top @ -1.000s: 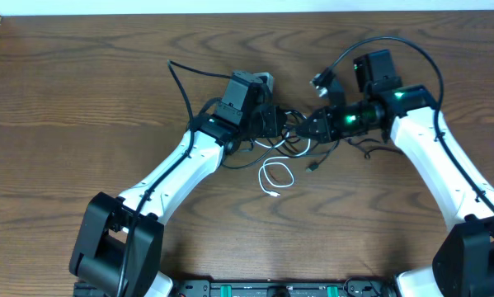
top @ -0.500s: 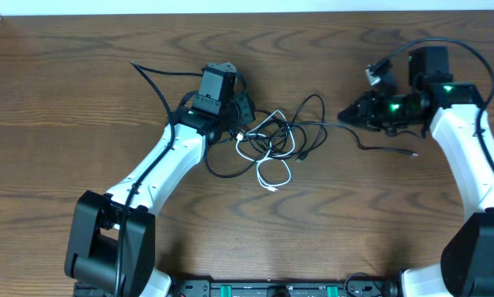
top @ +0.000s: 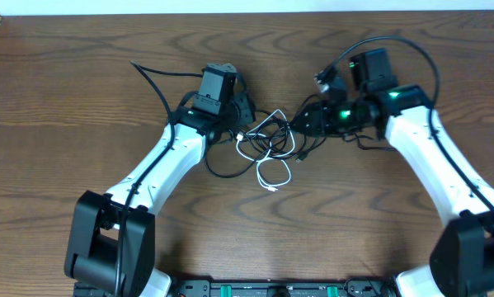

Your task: Untangle cables

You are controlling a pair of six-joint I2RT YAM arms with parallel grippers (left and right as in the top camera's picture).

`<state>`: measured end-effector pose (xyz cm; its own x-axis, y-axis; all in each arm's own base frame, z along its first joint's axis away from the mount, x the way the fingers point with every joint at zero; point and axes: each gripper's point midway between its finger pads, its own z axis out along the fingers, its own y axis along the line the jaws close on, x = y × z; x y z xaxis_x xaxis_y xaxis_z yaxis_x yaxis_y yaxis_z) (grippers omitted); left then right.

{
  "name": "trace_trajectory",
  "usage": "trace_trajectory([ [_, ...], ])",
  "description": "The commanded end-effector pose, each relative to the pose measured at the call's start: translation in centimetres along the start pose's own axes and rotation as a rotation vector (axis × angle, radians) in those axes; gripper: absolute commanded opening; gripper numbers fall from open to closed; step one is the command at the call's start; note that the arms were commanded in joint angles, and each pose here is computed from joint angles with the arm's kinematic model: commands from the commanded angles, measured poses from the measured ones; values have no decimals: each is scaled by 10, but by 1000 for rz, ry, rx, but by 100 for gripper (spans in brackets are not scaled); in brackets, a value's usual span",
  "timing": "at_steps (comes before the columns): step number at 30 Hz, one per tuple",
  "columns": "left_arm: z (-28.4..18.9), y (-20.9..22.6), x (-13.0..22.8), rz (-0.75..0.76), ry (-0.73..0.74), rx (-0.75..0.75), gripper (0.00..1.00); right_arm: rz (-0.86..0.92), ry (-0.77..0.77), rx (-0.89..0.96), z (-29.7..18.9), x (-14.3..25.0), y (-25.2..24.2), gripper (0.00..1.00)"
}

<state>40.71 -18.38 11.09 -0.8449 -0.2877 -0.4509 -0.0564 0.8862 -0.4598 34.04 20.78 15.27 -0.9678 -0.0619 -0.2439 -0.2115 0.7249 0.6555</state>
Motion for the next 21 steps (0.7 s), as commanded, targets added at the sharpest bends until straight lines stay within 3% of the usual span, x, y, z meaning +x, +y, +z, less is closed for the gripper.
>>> trace_trajectory([
  [1,2,15,-1,-10,5,-31,44,46,40,23,20,3,-9,45],
  [17,0,30,-4,-39,12,-59,44,-128,119,-223,71,8,18,42],
  [19,0,30,-4,-39,12,-60,44,-132,122,-241,71,8,22,36],
  [21,0,30,-4,-39,12,-59,44,-134,125,-273,70,8,27,23],
])
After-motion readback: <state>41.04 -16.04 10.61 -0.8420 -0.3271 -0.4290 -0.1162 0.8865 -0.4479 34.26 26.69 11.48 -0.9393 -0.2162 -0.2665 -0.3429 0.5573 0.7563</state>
